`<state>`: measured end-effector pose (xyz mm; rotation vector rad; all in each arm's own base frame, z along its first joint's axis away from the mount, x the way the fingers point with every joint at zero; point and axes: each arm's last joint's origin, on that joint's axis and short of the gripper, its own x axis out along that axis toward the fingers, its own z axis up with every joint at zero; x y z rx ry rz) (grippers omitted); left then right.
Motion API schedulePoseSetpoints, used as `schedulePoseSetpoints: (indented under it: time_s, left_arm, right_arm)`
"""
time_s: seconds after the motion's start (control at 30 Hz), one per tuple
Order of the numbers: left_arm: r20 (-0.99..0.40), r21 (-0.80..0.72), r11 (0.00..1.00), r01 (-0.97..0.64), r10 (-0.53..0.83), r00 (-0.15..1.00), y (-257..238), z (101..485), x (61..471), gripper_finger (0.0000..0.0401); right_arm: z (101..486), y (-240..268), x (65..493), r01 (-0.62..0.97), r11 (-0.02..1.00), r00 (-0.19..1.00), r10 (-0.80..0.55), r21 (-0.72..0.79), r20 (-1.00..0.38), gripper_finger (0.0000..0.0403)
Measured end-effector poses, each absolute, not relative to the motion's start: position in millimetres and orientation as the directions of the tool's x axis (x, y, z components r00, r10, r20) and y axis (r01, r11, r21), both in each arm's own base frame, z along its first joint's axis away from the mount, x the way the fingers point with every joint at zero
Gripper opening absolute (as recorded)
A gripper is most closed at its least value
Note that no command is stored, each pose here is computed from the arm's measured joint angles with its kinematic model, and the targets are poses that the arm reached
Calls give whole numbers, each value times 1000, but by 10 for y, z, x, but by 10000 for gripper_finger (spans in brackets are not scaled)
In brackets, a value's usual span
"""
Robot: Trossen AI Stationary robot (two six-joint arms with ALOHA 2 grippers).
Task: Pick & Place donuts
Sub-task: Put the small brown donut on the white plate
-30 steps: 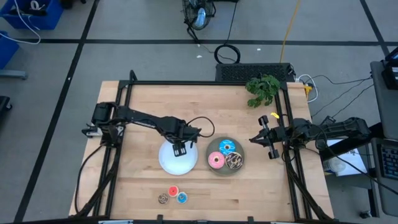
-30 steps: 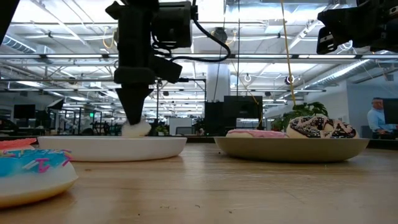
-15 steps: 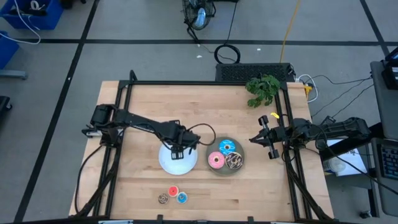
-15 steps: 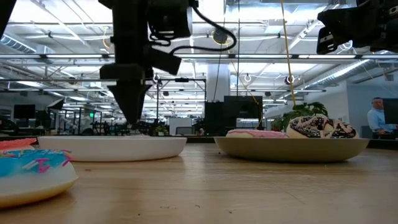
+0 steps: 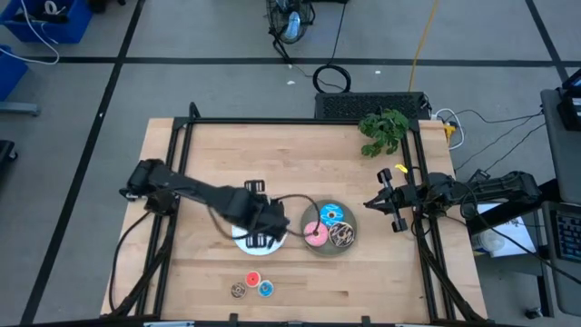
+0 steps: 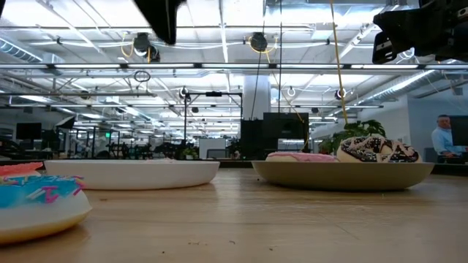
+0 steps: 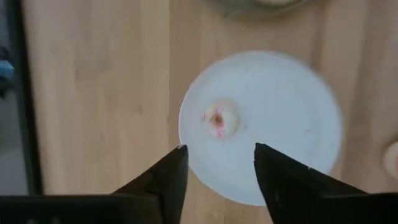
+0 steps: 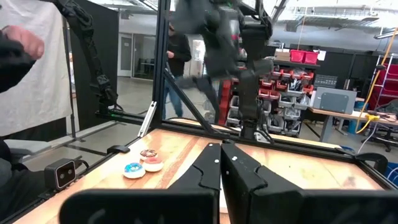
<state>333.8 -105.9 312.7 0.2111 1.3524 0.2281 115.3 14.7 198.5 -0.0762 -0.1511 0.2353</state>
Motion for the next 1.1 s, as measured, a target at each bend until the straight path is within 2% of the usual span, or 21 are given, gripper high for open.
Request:
schedulePoseSetpoints:
  time_s: [0.27,0.4,0.53,0.77,0.93,1.1]
  left_arm:
    - [-894,301,953,35,269,357,-1454,3497,2890,96]
    - [-879,264,964,-36,256,402,-1492,3472,2597,52]
    - [-883,222,967,-129,255,393,-1454,3267,2328,9]
    - [-869,152,981,-121,191,457,-1458,2672,2153,17]
    - [-860,82,990,-116,129,494,-1478,2286,2125,4]
    - [-879,21,988,-150,90,468,-1427,2039,2093,29]
  right_arm:
    - [1972,148,1155,-229,969,963,240,-91,127,0]
    - [1972,148,1155,-229,969,963,240,-91,127,0]
    - [1972,148,1155,-229,969,963,240,-91,127,0]
    - [1974,147,1155,-227,970,963,238,-91,129,0]
    - [1974,147,1155,-226,970,963,237,-91,129,0]
    - [1974,139,1157,-199,976,969,209,-87,129,0]
